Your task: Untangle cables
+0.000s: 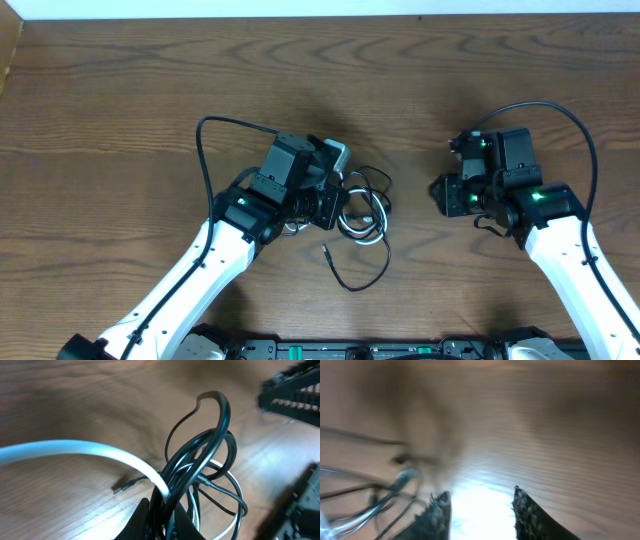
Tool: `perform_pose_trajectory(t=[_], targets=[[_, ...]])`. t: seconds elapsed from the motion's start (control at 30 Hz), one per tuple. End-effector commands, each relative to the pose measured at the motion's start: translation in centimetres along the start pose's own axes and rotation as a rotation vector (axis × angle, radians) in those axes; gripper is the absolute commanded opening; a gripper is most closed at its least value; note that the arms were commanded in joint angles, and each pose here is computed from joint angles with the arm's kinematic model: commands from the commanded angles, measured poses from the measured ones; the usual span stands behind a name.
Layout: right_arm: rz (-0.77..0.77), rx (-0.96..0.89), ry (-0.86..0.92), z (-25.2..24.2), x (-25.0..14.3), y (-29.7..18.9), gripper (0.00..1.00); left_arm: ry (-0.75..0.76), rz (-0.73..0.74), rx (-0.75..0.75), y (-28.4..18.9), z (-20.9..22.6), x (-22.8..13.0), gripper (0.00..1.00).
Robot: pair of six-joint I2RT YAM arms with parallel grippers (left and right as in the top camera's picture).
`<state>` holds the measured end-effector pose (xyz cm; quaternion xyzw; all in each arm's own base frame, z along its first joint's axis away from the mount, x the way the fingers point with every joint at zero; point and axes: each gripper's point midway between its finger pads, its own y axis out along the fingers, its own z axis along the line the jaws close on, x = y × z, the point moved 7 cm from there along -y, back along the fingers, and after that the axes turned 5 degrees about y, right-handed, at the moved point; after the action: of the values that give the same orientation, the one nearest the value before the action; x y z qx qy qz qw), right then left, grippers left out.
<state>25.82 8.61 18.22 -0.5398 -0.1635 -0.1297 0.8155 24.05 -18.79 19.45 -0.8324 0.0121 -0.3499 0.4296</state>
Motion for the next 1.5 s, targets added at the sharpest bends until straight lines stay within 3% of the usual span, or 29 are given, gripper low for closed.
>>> perform_pose_trajectory(t=[0.0, 0.27, 0.53, 0.93, 1.07, 1.27, 1.33, 1.47], targets=[[0.023, 0.175, -0.126, 1.8, -0.3, -0.3, 0.46, 0.052, 0.003, -0.129, 0.0, -1.3, 0.0, 0.07], [-0.007, 0.149, -0.138, 1.6, 0.2, -0.2, 0.48, 0.116, -0.077, -0.338, -0.5, -3.5, 1.5, 0.08], [-0.044, 0.156, -0.157, 1.7, 0.8, -0.2, 0.46, 0.122, -0.080, -0.367, -0.7, -3.8, 1.6, 0.08], [-0.010, 0.149, -0.132, 1.2, 1.1, 1.6, 0.13, 0.179, -0.107, -0.583, -1.8, -5.8, 2.0, 0.08], [0.017, 0.055, -0.099, 0.0, 1.0, 2.8, 0.01, 0.179, -0.102, -0.605, -1.9, -6.0, 1.9, 0.08], [-0.006, -0.420, 0.096, -5.3, 0.9, 3.3, 0.03, 0.144, -0.108, -0.575, -2.1, -4.8, 2.1, 0.08], [-0.040, -0.555, 0.123, -6.7, 1.0, 2.7, 0.09, 0.122, -0.108, -0.561, -2.3, -4.2, 2.1, 0.08], [-0.099, -0.581, 0.135, -7.2, 1.9, 2.3, 0.22, 0.074, -0.086, -0.454, -1.8, -2.9, 1.7, 0.08]])
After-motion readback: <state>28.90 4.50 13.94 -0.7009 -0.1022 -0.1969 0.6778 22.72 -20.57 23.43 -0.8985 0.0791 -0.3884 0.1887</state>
